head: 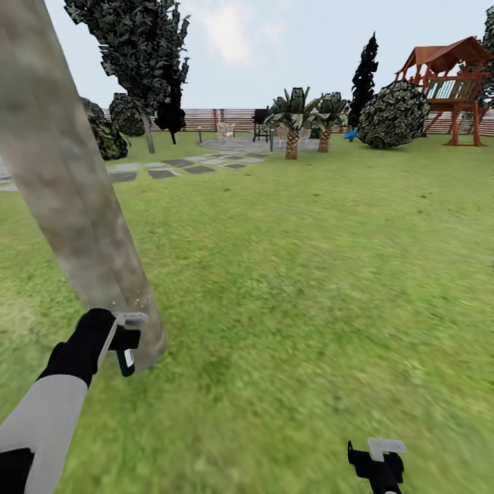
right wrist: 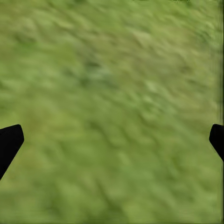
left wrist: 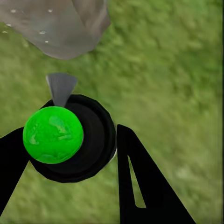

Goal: In the garden, pick up the pesticide atomizer on the floor and spray pesticide onto both trees until each tree trunk is fully covered.

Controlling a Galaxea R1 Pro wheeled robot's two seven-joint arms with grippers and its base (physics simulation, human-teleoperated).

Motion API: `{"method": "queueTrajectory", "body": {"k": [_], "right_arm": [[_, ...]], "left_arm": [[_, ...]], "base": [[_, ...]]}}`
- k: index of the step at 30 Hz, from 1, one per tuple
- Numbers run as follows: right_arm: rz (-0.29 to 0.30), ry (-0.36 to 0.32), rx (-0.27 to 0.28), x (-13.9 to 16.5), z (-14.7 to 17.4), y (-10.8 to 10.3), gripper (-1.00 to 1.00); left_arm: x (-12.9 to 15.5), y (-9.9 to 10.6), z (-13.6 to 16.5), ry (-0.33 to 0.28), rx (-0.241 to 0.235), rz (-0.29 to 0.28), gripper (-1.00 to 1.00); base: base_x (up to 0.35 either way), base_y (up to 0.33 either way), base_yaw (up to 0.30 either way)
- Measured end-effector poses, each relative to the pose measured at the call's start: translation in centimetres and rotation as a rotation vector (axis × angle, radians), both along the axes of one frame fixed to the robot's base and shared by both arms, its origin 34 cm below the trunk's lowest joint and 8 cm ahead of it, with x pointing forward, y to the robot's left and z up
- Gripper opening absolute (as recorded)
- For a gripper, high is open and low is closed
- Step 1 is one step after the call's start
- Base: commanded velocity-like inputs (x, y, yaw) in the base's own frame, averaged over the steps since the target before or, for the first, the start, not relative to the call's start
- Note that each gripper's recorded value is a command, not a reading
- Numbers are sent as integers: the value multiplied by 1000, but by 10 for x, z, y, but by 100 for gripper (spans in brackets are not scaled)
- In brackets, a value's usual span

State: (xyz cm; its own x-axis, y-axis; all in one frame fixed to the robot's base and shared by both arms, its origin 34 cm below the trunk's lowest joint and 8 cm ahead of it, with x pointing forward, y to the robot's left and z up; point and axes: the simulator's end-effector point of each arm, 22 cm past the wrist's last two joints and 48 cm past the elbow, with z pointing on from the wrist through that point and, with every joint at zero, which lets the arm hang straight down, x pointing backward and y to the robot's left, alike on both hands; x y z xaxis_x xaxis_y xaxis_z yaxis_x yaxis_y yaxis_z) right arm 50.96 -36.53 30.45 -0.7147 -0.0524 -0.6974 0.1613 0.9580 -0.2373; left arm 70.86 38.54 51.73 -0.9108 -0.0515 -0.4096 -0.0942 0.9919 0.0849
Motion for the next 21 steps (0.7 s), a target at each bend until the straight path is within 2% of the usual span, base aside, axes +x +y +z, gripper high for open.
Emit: {"method": "queueTrajectory", "body": {"k": [4, 14, 21], "right_arm": [[0, 0, 0, 0, 0, 0, 100], [-1, 0, 2, 0, 0, 1, 100], [-1, 1, 2, 0, 0, 1, 100]], "left_arm": [[-8, 0, -12, 32, -7, 3, -100], [-18, -1, -27, 68, -13, 5, -100], [-18, -1, -27, 69, -11, 6, -100]], "base": [[169, -243, 129], [198, -228, 256], [236, -198, 22]]}}
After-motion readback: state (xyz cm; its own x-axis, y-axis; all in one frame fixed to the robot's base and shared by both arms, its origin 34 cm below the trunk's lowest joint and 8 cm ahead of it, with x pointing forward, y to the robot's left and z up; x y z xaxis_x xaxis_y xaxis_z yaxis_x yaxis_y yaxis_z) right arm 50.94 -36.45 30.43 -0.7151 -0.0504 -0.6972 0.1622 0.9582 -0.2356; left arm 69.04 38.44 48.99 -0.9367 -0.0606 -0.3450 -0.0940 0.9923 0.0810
